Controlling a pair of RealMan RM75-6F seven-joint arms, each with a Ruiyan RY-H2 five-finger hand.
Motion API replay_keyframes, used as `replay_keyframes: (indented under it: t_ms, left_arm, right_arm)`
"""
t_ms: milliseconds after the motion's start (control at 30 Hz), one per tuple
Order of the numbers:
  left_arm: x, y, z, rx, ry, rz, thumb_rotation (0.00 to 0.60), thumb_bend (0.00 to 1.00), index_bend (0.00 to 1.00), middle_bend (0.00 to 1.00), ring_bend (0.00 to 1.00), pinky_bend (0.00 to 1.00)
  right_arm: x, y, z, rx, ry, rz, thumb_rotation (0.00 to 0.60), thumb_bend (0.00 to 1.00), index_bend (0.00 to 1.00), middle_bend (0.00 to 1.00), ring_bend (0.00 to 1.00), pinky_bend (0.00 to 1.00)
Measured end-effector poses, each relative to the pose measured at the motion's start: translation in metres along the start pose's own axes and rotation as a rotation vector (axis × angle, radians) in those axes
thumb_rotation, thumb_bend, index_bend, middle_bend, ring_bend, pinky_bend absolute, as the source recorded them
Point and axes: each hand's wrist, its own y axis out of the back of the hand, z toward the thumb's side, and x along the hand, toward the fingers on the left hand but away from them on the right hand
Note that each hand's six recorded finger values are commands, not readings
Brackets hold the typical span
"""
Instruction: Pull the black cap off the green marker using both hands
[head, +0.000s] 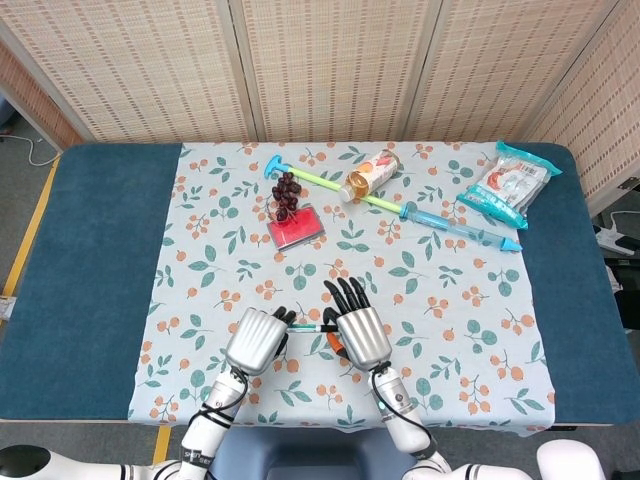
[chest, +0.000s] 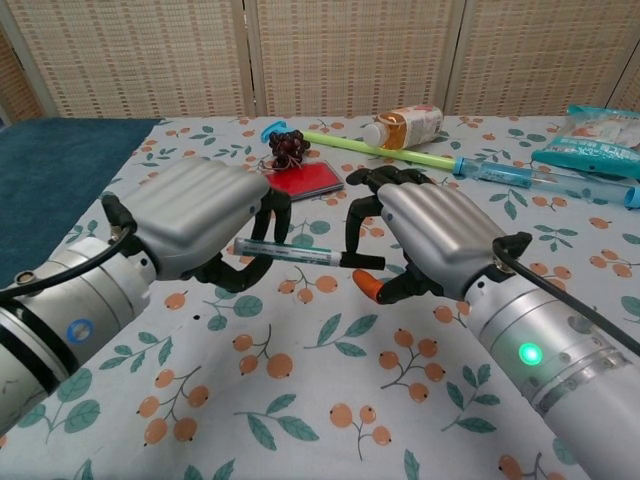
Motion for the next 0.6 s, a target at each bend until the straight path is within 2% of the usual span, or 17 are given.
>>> replay_keyframes:
  t_ms: [233, 600]
  left_arm:
    - [-0.0017, 0.0016, 0.0018, -0.003, -0.006, 0.004, 0.600, 0.61, 0.90, 1.00, 0.91, 1.00]
    - [-0.0021, 0.0005, 0.0006, -0.006, -0.002, 0.001, 0.600, 0.61, 0.90, 1.00, 0.91, 1.00]
  right_arm:
    - [-0.0005, -0.0008, 0.0003, 0.003, -0.004, -0.002, 0.600, 0.25, 0.59, 0.09, 0.00, 0.00]
    - [-0.0016, 0.0008, -0.0001, -0.003, -0.010, -0.013, 0.600, 0.37, 0.69, 0.14, 0.00, 0.00]
